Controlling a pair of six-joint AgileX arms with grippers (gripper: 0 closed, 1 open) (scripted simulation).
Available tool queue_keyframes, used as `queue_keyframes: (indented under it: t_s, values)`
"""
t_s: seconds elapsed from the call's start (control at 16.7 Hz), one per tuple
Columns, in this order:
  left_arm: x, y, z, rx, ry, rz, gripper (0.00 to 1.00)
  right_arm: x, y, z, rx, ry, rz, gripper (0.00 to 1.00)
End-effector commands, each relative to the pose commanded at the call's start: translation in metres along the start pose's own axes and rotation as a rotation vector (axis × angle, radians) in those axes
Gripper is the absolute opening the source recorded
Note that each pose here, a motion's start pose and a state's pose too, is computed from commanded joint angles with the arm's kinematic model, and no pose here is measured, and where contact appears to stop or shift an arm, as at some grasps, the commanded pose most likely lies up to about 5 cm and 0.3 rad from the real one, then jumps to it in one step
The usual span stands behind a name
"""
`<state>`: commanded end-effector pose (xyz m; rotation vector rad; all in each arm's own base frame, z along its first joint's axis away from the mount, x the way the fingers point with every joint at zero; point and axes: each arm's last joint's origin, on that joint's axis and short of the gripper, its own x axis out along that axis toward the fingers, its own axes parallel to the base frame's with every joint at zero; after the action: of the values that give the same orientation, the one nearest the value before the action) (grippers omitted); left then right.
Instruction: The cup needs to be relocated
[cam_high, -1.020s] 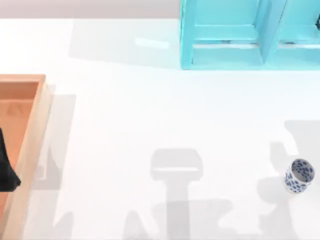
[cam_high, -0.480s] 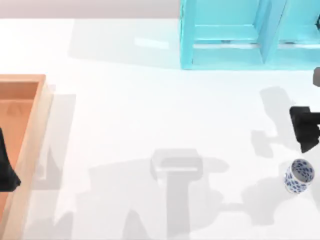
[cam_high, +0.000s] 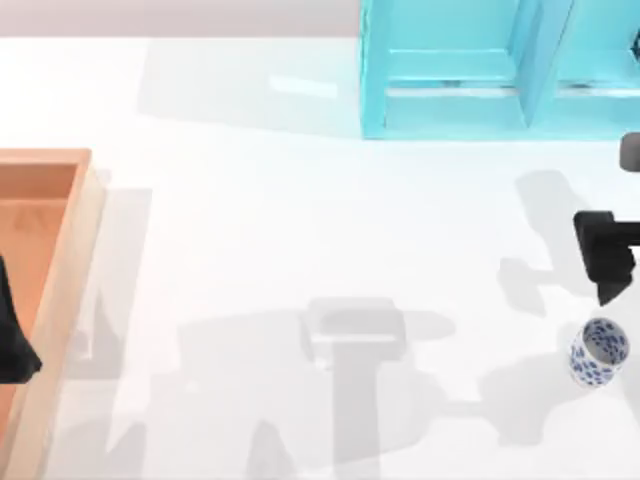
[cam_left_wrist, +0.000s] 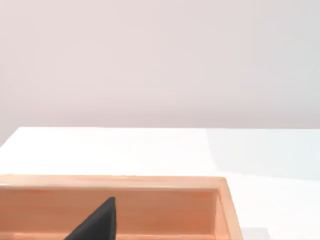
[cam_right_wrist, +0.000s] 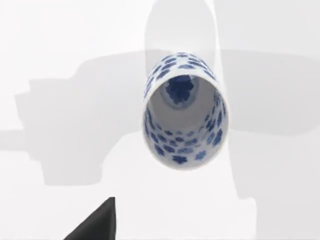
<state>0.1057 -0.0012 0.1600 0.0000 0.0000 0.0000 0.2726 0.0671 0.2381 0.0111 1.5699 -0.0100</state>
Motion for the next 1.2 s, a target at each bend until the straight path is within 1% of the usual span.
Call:
queue_keyframes:
  t_s: [0.18,0.48,0.6,0.9,1.2]
  values:
    - [0.000,0.000,0.000,0.000,0.000,0.000,1.00,0.019,0.001,0.002,-0.003,0.007,-0.002,1.00]
    - [0.000,0.000,0.000,0.000,0.000,0.000,1.00,0.077,0.002,0.004,-0.004,-0.010,0.002,1.00]
    - [0.000,0.000,0.000,0.000,0.000,0.000,1.00,0.094,0.002,0.001,-0.003,-0.003,0.001,1.00]
    - [0.000,0.000,0.000,0.000,0.000,0.000,1.00,0.099,0.001,0.000,-0.003,0.002,-0.001,1.00]
    - [0.000,0.000,0.000,0.000,0.000,0.000,1.00,0.099,0.001,0.000,-0.003,0.002,-0.001,0.62]
